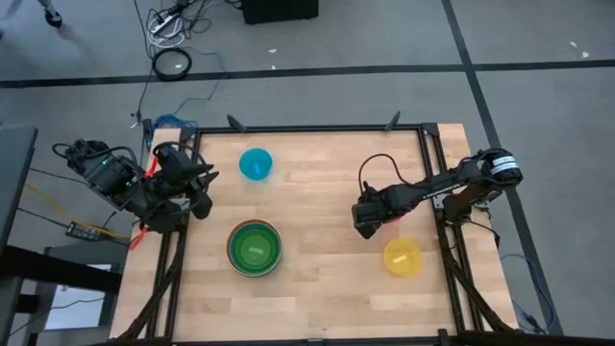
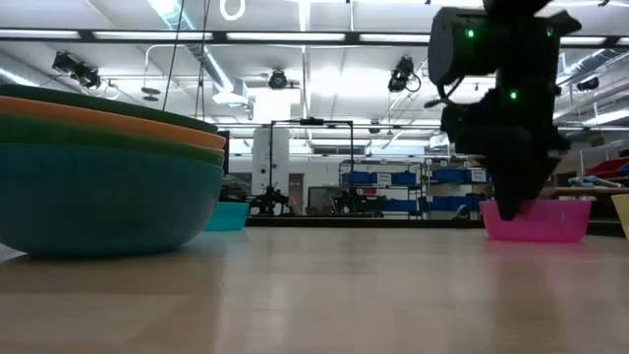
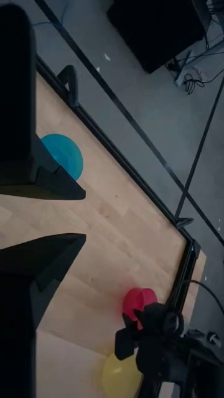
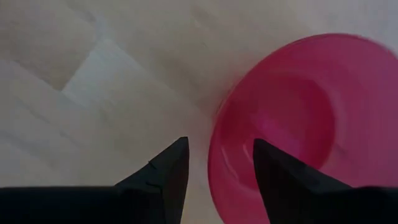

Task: Nest bowls inside each other
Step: Stack the red bowl on top of the light green bowl

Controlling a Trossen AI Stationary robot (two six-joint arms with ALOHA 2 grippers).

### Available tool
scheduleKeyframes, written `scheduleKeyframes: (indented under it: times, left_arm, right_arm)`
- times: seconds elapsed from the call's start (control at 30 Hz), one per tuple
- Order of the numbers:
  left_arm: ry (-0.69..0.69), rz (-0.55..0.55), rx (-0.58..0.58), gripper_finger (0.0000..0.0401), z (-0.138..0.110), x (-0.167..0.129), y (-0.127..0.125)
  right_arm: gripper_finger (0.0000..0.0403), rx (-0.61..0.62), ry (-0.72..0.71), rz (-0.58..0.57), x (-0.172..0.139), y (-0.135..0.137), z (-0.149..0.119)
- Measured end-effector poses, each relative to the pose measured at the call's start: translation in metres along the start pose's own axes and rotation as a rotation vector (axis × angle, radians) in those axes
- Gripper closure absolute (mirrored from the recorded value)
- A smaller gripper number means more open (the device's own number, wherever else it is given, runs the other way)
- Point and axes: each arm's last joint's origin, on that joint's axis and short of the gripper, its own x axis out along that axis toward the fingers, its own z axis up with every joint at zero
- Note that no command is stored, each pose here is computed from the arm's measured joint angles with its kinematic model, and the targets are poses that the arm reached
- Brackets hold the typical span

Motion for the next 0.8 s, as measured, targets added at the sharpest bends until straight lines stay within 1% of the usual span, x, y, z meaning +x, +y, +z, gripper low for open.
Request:
scheduleKeyframes:
  times: [0.1, 0.17, 0.23, 0.33, 0.37, 0.47, 0.53, 0.57, 0.7, 0.77, 0.8]
  left_arm:
    - [0.0, 0.0, 0.0, 0.0295, 0.0, 0.0, 0.0]
    - [0.0, 0.0, 0.0, 0.0295, 0.0, 0.0, 0.0]
    - [0.0, 0.0, 0.0, 0.0295, 0.0, 0.0, 0.0]
    - [0.0, 0.0, 0.0, 0.0295, 0.0, 0.0, 0.0]
    - [0.0, 0.0, 0.0, 0.0295, 0.0, 0.0, 0.0]
    - [0.0, -0.001, 0.0, 0.0295, 0.0, 0.0, 0.0]
    - [-0.001, -0.001, -0.001, 0.0295, 0.0, 0.0, 0.0]
    - [-0.002, 0.0, -0.001, 0.0295, 0.0, 0.0, 0.0]
    - [-0.013, 0.006, -0.001, 0.0295, 0.0, 0.0, 0.0]
    - [-0.017, 0.008, -0.003, 0.0295, 0.001, 0.0, 0.0]
    - [-0.017, 0.007, -0.003, 0.0295, 0.001, 0.0, 0.0]
  right_arm:
    - [0.024, 0.004, -0.009, 0.015, 0.011, -0.003, -0.003]
    - [0.0254, 0.001, -0.01, 0.017, 0.016, -0.005, -0.004]
    - [0.0286, -0.013, -0.005, 0.009, 0.018, -0.007, -0.004]
    - [0.0369, -0.052, -0.016, 0.024, 0.014, -0.005, -0.001]
    - [0.0385, -0.067, -0.031, 0.038, 0.01, -0.003, 0.001]
    - [0.0396, -0.084, -0.116, 0.1, -0.011, 0.011, 0.01]
    - [0.04, -0.143, -0.202, 0.21, -0.032, 0.029, 0.019]
    - [0.0401, -0.174, -0.27, 0.297, -0.045, 0.042, 0.024]
    - [0.0402, -0.298, -0.596, 0.71, -0.105, 0.097, 0.04]
    - [0.0402, -0.363, -0.725, 0.844, -0.13, 0.123, 0.046]
    - [0.0402, -0.402, -0.757, 0.878, -0.138, 0.135, 0.048]
